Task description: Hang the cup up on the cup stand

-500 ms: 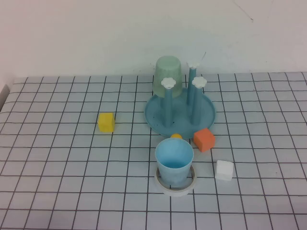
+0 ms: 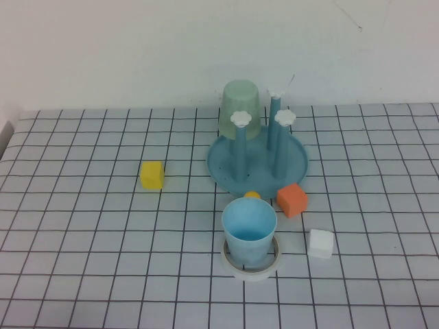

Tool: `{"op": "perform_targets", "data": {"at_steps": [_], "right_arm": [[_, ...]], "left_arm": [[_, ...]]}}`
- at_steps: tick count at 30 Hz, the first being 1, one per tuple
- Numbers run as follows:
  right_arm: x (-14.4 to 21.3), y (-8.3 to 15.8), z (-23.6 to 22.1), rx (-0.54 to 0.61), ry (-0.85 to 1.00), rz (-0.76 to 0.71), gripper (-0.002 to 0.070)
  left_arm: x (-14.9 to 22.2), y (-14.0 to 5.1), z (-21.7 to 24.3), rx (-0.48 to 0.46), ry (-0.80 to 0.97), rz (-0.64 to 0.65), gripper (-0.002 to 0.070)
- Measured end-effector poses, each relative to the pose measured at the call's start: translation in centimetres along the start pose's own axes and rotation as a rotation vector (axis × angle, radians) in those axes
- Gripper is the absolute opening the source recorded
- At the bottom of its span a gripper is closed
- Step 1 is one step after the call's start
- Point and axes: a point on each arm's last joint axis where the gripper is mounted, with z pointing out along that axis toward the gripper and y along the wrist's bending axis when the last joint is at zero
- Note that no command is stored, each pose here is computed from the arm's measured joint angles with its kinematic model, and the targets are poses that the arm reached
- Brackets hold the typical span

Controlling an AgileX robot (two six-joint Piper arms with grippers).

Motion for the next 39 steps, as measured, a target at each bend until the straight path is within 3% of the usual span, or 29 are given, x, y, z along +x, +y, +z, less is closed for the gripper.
{"op": "perform_targets", "data": {"at_steps": [23, 25, 28, 31, 33, 36, 39], "right_arm": [[0.0, 0.1, 0.0, -0.009, 0.002, 0.025, -0.0001], [0.0, 0.3, 0.0, -0.029, 0.005, 0.073, -0.0001], [0.0, 0.8, 0.0, -0.088, 0.015, 0.223, -0.0001], [0.1, 1.7, -0.1, -0.185, 0.046, 0.503, -0.0001], [0.0, 2.4, -0.2, -0.268, 0.078, 0.744, -0.0001], [-0.4, 3.1, -0.5, -0.357, 0.106, 0.972, -0.0001], [-0.7, 3.3, -0.6, -0.391, 0.11, 1.06, -0.0001]], "left_arm": [[-0.2, 0.0, 0.0, 0.004, -0.017, -0.026, -0.0001], [-0.4, -0.3, 0.0, 0.031, -0.049, -0.157, -0.0001], [-1.3, -0.6, -0.1, 0.106, -0.129, -0.576, -0.0001], [-2.2, -0.7, -0.3, 0.195, -0.187, -1.051, -0.0001], [-2.5, -0.5, -0.4, 0.224, -0.216, -1.235, -0.0001], [-2.8, -0.1, -0.4, 0.229, -0.254, -1.369, -0.0001], [-2.9, 0.0, -0.4, 0.229, -0.267, -1.414, -0.0001]]}}
